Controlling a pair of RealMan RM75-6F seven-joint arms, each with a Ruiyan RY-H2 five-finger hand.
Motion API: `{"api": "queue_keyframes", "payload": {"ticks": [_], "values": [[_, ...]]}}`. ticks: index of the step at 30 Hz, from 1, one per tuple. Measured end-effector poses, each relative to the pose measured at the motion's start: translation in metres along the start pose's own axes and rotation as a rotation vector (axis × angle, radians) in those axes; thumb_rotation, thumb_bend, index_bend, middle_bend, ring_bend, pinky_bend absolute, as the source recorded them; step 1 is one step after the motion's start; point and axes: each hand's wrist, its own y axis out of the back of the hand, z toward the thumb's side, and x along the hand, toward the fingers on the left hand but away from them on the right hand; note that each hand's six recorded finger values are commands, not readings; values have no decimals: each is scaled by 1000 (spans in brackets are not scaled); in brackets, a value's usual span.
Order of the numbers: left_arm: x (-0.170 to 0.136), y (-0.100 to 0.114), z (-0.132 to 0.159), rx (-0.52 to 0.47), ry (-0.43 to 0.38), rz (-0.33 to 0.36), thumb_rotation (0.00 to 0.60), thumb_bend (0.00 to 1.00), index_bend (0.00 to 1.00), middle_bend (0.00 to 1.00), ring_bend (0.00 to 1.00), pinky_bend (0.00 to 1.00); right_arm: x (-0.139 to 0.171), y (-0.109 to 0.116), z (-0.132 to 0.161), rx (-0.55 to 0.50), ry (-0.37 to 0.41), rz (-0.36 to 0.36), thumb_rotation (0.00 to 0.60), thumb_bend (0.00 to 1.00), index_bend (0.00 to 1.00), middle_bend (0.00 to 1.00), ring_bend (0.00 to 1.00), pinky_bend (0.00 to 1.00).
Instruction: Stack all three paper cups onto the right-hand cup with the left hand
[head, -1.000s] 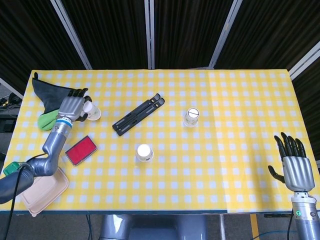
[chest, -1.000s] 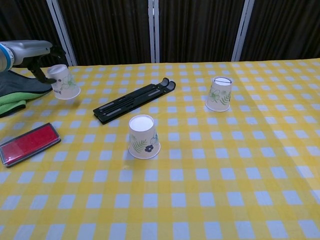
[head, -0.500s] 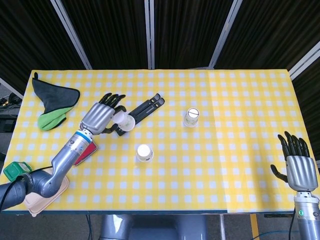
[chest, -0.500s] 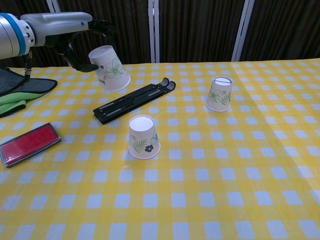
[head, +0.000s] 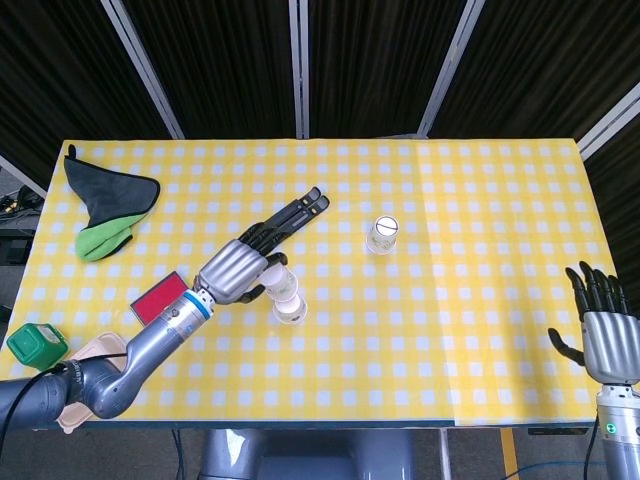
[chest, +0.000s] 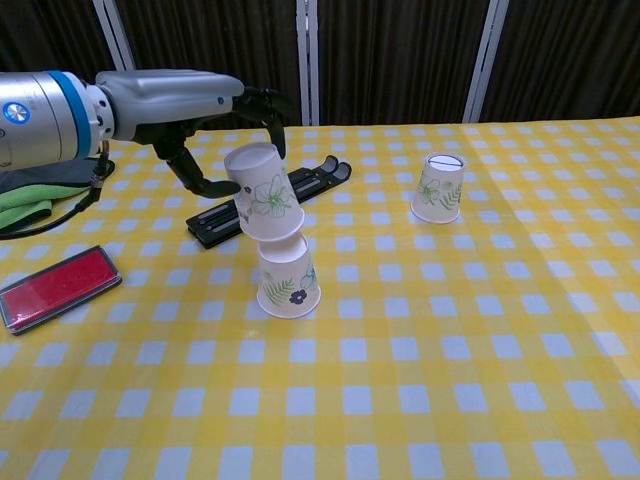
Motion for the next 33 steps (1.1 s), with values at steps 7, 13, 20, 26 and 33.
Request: {"api": "queue_keyframes", "payload": {"ticks": [7,13,20,26,33], "values": [[-3,3,8,-13,-16,-3,600,448,352,0,0,0,0,4,-2,-8,-4,-7,600,152,0,0,0,0],[-6,0,10,-4,-24,-29,600,448,347,0,0,0,1,3,-1,-5,-1,-3,600,153,0,0,0,0],[2,-13,17,13,-32,-51,600,437,280,0,0,0,1,3,0,-4,1,-3,600,153,0,0,0,0],[7,-26,16,41,-17,-102,600,324,98,0,0,0,2,5,-1,-7,-4,-8,600,152,0,0,0,0],[11,-32,14,59,4,-149,600,298,90,0,0,0,2,5,-1,-10,-4,-8,600,153,0,0,0,0]]}}
